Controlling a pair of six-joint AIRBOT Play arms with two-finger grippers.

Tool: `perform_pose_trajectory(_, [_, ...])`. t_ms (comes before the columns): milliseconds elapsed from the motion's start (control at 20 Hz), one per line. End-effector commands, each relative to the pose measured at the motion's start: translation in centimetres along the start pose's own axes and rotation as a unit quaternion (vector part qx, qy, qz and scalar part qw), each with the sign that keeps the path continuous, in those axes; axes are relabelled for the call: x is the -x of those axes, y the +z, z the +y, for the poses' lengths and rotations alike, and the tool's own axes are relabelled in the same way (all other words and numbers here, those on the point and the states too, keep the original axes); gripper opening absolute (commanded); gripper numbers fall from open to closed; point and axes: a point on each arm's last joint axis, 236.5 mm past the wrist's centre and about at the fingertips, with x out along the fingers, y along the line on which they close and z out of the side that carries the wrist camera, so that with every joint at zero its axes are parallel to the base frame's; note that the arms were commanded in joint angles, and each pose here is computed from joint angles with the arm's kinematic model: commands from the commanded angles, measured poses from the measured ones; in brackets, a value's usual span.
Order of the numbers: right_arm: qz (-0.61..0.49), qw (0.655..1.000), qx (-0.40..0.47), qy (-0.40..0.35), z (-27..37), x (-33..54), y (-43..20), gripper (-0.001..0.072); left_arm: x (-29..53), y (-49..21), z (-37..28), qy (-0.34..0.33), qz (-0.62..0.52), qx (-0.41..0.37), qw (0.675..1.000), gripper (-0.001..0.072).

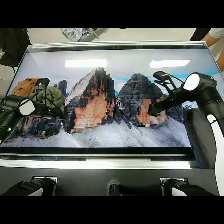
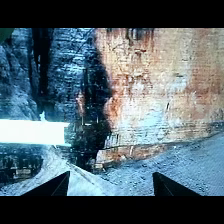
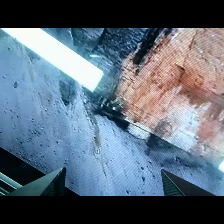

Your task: Fold the shirts.

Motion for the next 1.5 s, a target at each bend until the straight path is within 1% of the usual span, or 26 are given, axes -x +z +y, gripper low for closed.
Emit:
perform_pose_trajectory(0, [0.001, 1.000, 0.000, 0.000, 0.0, 0.0, 0.0, 0.0685, 0.0, 0.0, 0.0, 0.000, 0.000, 0.000, 1.000, 0.0606])
perform_pose_trajectory(700, [0.000, 1.000, 0.000, 0.000, 0.0, 0.0, 0.0, 0.0685, 0.0, 0.0, 0.0, 0.000, 0.000, 0.000, 1.000, 0.0606])
perform_pose_trajectory(900, [-0.045, 0.999, 0.000, -0.023, -1.1, 0.1, 2.1, 0.0684, 0.0, 0.1, 0.0, 0.000, -0.001, -0.001, 1.000, 0.0606])
perform_pose_trajectory(1050, [-0.072, 0.997, 0.001, -0.037, -1.8, 0.3, 3.4, 0.0686, -0.1, 1.2, -0.4, -0.007, -0.025, -0.001, 1.000, 0.0611])
perform_pose_trajectory(1100, [-0.083, 0.996, 0.004, -0.045, -2.1, 0.4, 3.9, 0.0695, 0.0, 1.5, -0.5, -0.009, -0.030, 0.000, 1.000, 0.0710])
perform_pose_trajectory(1200, [-0.106, 0.993, 0.004, -0.056, -2.6, 0.6, 5.0, 0.0711, 0.9, 2.5, -0.5, -0.011, -0.043, 0.003, 0.999, 0.0720])
perform_pose_trajectory(1250, [-0.112, 0.992, 0.007, -0.058, -2.7, 0.7, 5.3, 0.0711, 1.8, 3.7, -0.4, -0.020, -0.060, 0.017, 0.998, 0.0720])
perform_pose_trajectory(1350, [-0.102, 0.993, 0.008, -0.052, -2.4, 0.6, 4.8, 0.0710, 3.9, 7.0, 0.6, -0.052, -0.103, 0.073, 0.991, 0.0720])
perform_pose_trajectory(1400, [-0.093, 0.994, 0.009, -0.048, -2.2, 0.5, 4.4, 0.0708, 4.5, 8.6, 2.7, -0.055, -0.121, 0.112, 0.985, 0.0720])
perform_pose_trajectory(1450, [-0.085, 0.995, 0.018, -0.045, -2.1, 0.4, 4.1, 0.0706, 4.8, 9.7, 5.5, -0.065, -0.131, 0.171, 0.974, 0.0720])
